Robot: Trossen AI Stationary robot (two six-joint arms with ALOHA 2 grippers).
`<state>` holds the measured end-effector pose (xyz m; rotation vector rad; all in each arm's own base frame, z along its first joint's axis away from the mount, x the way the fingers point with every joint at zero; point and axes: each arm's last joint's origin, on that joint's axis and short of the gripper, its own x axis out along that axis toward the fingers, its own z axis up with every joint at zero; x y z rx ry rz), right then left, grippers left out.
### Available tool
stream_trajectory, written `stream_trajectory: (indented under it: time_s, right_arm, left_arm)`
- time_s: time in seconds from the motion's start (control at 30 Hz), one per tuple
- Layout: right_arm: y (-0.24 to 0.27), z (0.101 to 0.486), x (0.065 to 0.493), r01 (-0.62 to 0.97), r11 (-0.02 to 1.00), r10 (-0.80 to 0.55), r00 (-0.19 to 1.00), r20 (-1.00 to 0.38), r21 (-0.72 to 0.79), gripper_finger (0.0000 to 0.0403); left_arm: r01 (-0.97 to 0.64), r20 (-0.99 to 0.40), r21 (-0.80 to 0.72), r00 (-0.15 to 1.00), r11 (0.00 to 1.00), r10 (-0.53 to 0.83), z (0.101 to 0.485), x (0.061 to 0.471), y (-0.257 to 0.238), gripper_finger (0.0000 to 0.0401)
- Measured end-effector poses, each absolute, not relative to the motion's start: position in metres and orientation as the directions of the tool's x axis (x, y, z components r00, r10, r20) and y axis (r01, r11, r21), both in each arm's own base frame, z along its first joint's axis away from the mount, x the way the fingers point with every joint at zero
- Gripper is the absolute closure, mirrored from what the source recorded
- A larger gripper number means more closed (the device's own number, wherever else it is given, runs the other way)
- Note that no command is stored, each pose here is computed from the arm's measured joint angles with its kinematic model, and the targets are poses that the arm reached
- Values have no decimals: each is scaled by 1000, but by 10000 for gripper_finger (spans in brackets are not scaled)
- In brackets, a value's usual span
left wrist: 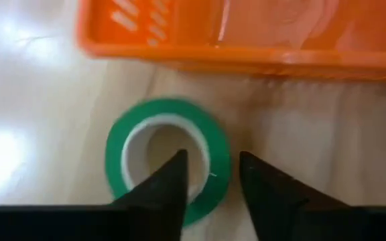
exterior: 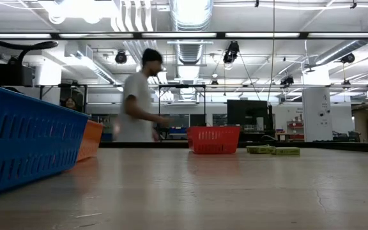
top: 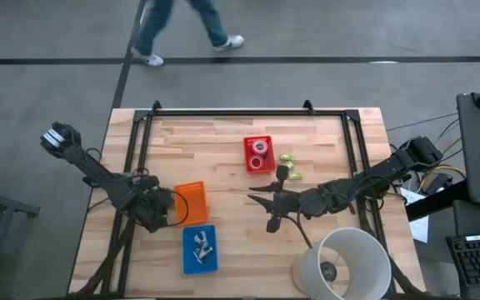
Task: Pick and place Stapler, Stapler remover, tape
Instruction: Put the green tape into the red bin
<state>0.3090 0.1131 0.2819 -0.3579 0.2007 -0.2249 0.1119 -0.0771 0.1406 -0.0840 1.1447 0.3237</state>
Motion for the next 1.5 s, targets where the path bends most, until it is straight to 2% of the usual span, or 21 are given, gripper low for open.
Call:
stream_trajectory:
  time_s: [0.17, 0.2, 0.4, 0.6, 0.7, 0.87, 1.0, 1.1, 1.27, 1.37, 1.5]
  right_arm:
    - [112, 282, 309, 184, 912, -255, 954, -155, -368, 332]
    - [112, 282, 309, 184, 911, -255, 954, -155, -368, 333]
    - [112, 279, 309, 181, 910, -256, 953, -162, -373, 332]
    - [109, 279, 310, 190, 909, -263, 952, -158, -371, 329]
    - [109, 279, 310, 192, 909, -265, 951, -158, -370, 334]
    - [108, 278, 310, 196, 910, -268, 950, -160, -365, 343]
    - [107, 278, 310, 203, 915, -272, 949, -160, -349, 345]
    - [105, 277, 311, 213, 920, -277, 947, -163, -328, 344]
    - [101, 275, 312, 201, 929, -263, 950, -170, -312, 336]
    - [103, 275, 313, 104, 942, -164, 972, -166, -320, 329]
    - [107, 282, 313, -10, 950, -16, 997, -81, -313, 319]
  left_arm:
    - [-271, -904, 84, 384, 959, 188, 141, 113, -79, 357]
    - [-270, -907, 79, 381, 960, 182, 141, 113, -79, 364]
    - [-303, -940, 34, 313, 952, 133, 149, 112, -81, 363]
    - [-340, -944, 104, 263, 935, 201, 179, 112, -80, 354]
    - [-343, -905, 131, 341, 930, 253, 200, 118, -82, 361]
    - [-324, -765, 151, 559, 934, 319, 235, 135, -88, 354]
    - [-333, -678, 166, 645, 928, 353, 257, 141, -91, 345]
    - [-300, -580, 178, 737, 937, 346, 267, 150, -97, 354]
    - [-121, -376, 165, 910, 979, 176, 283, 172, -116, 360]
    - [17, -215, 155, 976, 988, 17, 291, 180, -126, 349]
    - [128, 15, 189, 991, 974, -133, 295, 181, -130, 347]
